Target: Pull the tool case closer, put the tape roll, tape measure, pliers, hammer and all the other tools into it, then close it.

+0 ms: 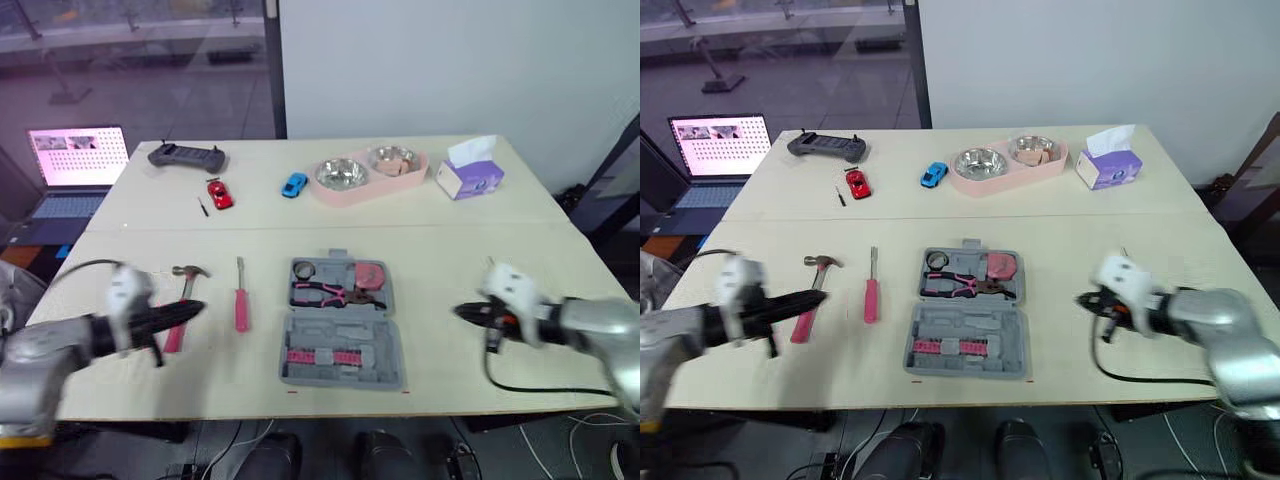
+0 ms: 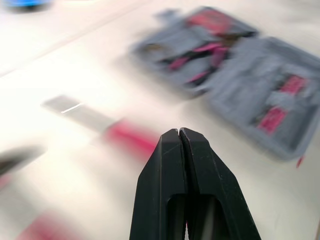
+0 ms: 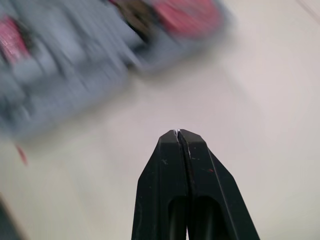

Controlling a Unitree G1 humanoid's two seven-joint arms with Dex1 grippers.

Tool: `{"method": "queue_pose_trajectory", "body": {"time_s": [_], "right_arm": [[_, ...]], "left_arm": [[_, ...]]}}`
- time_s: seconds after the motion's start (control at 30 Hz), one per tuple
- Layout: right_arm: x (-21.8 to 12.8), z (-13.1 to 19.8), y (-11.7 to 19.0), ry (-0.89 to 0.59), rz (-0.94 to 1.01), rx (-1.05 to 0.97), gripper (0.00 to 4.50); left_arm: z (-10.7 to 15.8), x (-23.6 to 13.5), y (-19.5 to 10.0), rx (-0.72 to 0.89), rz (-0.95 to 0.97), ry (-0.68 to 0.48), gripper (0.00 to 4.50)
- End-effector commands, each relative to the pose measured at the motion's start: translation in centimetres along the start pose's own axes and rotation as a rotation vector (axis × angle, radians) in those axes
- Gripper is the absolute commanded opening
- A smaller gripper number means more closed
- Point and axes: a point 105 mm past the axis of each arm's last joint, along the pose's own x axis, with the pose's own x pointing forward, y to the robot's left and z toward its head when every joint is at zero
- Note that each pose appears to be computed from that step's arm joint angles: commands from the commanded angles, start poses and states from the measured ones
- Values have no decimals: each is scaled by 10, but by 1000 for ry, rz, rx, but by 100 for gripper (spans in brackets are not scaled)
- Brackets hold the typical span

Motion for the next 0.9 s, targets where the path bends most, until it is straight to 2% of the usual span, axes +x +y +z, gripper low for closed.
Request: {"method": "queue_pose_trajectory", "body": {"time_s": [0.03, 0.07, 0.23, 0.27, 0.3, 0.4, 0.63, 0.7, 0.9], "right_arm": [[-46, 1, -21, -114, -81, 93, 55], [-58, -6, -24, -125, -94, 138, 87], [-107, -66, -49, -94, -320, 292, 330], [-109, -73, -49, -78, -325, 296, 375], [-107, -79, -46, -66, -314, 299, 432], [-99, -85, -39, -66, -286, 296, 442], [-85, -86, -34, -56, -260, 269, 442], [-82, -83, -33, -62, -257, 265, 442], [-61, -60, -11, -82, -254, 290, 442]], "left_arm": [[-11, -42, 22, -43, 116, 19, 123], [-16, -52, 29, -72, 159, 27, 179], [-49, -112, 53, -110, 402, 88, 431], [-52, -117, 54, -113, 422, 86, 450], [-55, -123, 56, -114, 447, 85, 450], [-64, -132, 55, -121, 472, 84, 450], [-67, -124, 50, -107, 432, 94, 450], [-67, -118, 49, -102, 415, 94, 450], [-54, -71, 23, -101, 231, 56, 450]]}}
